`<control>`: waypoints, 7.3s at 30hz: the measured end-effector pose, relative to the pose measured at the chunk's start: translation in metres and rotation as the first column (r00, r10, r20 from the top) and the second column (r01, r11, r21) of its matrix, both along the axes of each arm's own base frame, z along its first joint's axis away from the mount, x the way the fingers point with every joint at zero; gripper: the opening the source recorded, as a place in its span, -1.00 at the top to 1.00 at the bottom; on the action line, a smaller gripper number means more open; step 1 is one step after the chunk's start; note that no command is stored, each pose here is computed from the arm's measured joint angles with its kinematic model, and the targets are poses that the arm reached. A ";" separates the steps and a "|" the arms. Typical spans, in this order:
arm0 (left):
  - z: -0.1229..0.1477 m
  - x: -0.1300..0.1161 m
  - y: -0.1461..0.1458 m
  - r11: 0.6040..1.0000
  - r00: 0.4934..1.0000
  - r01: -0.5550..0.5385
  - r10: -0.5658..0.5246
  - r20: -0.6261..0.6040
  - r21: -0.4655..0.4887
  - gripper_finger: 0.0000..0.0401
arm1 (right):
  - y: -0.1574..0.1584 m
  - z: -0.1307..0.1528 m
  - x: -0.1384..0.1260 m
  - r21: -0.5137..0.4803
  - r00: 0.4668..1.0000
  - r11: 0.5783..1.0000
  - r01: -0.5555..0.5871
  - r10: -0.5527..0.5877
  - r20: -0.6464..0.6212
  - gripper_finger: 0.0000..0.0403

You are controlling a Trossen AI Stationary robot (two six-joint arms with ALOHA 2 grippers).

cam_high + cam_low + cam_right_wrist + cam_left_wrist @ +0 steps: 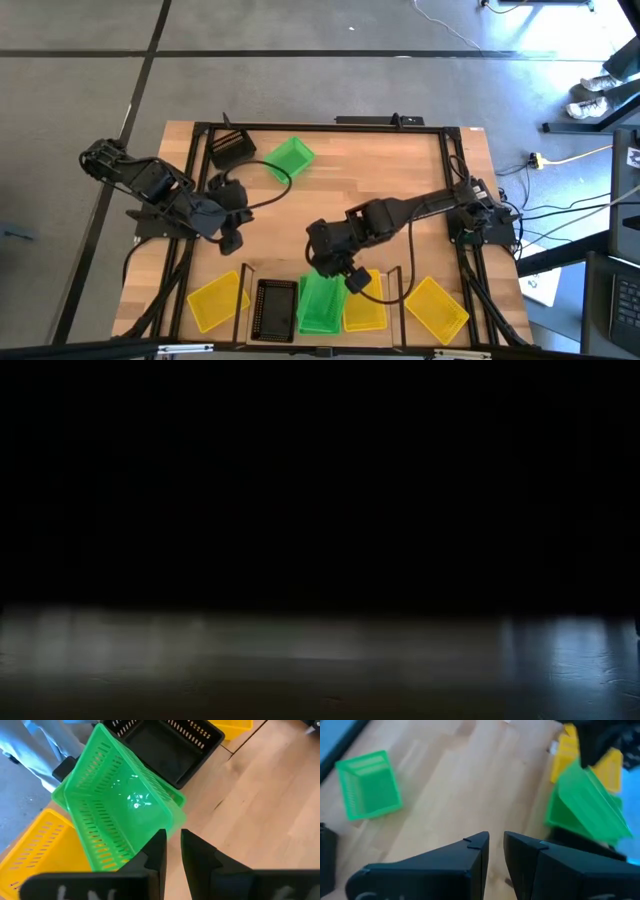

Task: Stack baskets on shelf by color
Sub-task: Stack the right green basket on top of the green basket on the shelf, then stack the left yellow basket on top of the yellow basket on the shelf

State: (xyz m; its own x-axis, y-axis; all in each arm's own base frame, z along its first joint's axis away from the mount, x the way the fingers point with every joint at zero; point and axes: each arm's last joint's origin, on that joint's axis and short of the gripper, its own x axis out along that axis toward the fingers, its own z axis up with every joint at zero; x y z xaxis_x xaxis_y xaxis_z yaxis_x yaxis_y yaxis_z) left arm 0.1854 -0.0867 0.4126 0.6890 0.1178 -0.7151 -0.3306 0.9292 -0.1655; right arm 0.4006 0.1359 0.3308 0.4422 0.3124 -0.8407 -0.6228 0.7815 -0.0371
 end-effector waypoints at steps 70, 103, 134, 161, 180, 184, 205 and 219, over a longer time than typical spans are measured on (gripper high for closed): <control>0.001 0.000 -0.003 0.993 0.993 0.116 -0.116 -0.019 -0.017 0.75 | 0.005 -0.047 0.030 0.090 0.990 0.989 -0.121 0.126 -0.056 0.73; 0.005 -0.004 0.003 1.000 0.999 -0.013 0.013 0.038 0.001 0.75 | -0.039 0.045 -0.017 0.019 0.974 0.982 0.188 -0.189 0.122 0.73; 0.032 -0.047 0.056 0.981 0.973 -0.148 0.123 0.194 0.122 0.75 | -0.086 0.139 -0.139 0.063 0.913 0.939 0.339 -0.345 0.217 0.73; -0.017 -0.064 0.145 0.555 0.556 -0.830 0.812 -0.178 -0.064 0.75 | -0.171 0.148 -0.158 0.034 0.818 0.847 0.530 -0.521 0.243 0.73; -0.106 -0.049 0.203 0.611 0.645 -0.764 0.719 -0.257 -0.209 0.75 | -0.179 0.147 -0.165 0.033 0.835 0.859 0.511 -0.504 0.221 0.73; -0.108 -0.049 0.197 0.763 0.806 -0.587 0.518 -0.287 -0.270 0.75 | -0.179 0.145 -0.167 0.021 0.841 0.858 0.513 -0.507 0.187 0.73; -0.111 -0.084 0.096 0.797 0.903 -0.235 -0.032 -0.428 -0.556 0.75 | -0.179 0.144 -0.168 0.020 0.841 0.857 0.516 -0.511 0.176 0.73; -0.168 -0.068 0.050 0.746 0.922 -0.152 -0.130 -0.364 -0.649 0.75 | -0.179 0.147 -0.165 0.031 0.835 0.858 0.512 -0.506 0.216 0.73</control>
